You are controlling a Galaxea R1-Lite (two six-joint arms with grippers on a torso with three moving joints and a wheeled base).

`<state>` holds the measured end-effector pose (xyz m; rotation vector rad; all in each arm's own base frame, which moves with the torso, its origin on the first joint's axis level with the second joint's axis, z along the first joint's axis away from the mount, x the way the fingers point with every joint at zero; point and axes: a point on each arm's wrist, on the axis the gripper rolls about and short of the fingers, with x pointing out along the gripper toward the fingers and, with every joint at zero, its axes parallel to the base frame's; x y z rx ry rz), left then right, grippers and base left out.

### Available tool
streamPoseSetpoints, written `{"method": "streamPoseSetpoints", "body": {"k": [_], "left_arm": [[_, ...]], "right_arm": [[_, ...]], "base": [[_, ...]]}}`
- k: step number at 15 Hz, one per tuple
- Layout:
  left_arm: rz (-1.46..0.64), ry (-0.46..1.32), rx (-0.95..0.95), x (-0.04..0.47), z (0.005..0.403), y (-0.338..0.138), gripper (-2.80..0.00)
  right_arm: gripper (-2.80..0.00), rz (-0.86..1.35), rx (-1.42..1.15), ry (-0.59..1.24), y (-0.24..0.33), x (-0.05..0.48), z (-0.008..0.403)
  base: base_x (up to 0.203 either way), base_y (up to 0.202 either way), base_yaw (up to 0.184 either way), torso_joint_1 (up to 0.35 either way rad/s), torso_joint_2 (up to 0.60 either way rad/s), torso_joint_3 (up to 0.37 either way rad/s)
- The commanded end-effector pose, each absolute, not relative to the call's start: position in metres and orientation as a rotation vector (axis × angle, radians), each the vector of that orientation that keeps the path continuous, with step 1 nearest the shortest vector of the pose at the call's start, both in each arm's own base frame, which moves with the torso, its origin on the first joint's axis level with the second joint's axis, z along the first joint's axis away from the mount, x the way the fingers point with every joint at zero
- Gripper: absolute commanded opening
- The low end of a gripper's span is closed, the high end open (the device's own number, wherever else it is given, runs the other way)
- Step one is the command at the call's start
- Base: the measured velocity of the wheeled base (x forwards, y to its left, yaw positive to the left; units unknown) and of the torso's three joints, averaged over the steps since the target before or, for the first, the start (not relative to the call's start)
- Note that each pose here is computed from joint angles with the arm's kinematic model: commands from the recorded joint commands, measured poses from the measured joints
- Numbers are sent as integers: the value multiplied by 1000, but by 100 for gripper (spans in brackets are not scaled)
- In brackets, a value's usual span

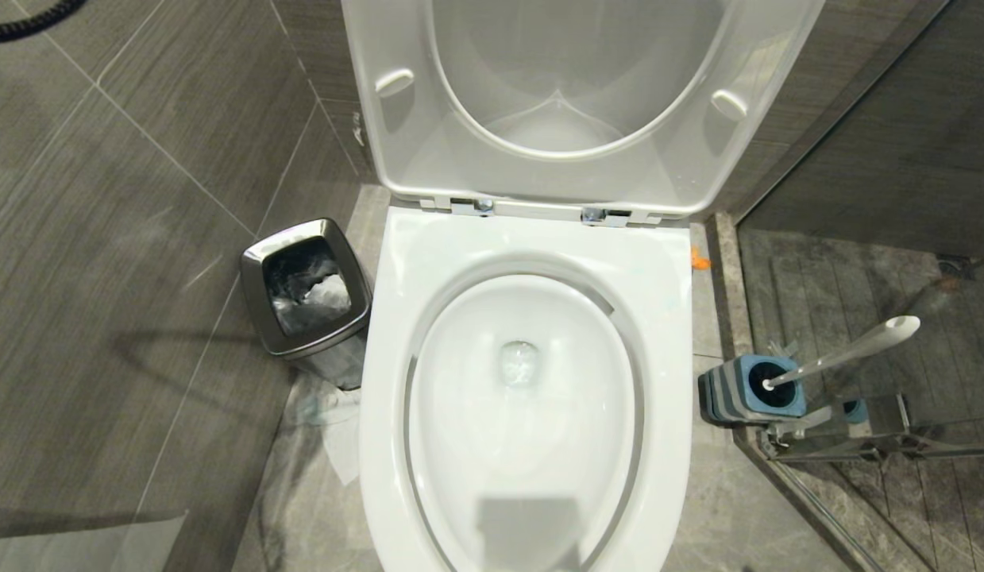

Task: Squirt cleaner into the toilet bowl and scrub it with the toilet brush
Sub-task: Close the toilet lid

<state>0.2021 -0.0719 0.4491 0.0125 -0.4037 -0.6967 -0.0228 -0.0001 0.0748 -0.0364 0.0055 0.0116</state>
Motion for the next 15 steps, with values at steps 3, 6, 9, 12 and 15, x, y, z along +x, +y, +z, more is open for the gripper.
{"method": "streamPoseSetpoints", "body": {"k": [3,6,9,12,15], "left_arm": [[-688,-383,15,205,444,-74,-280],[-687,-386,15,207,445,-74,-280],[-680,-379,13,207,443,-74,-280],[-680,-371,9,211,441,-75,-280],[-687,-339,-15,225,435,-78,-280]], "right_arm": [[-280,12,-37,6,0,-23,75],[-280,12,-37,7,0,-23,74],[-280,12,-37,6,0,-23,75],[-280,12,-37,6,0,-23,75],[-280,12,-37,7,0,-23,75]], "base": [[0,0,0,0,0,0],[0,0,0,1,0,19],[0,0,0,-1,1,160],[0,0,0,3,2,176],[0,0,0,1,-1,50]]}}
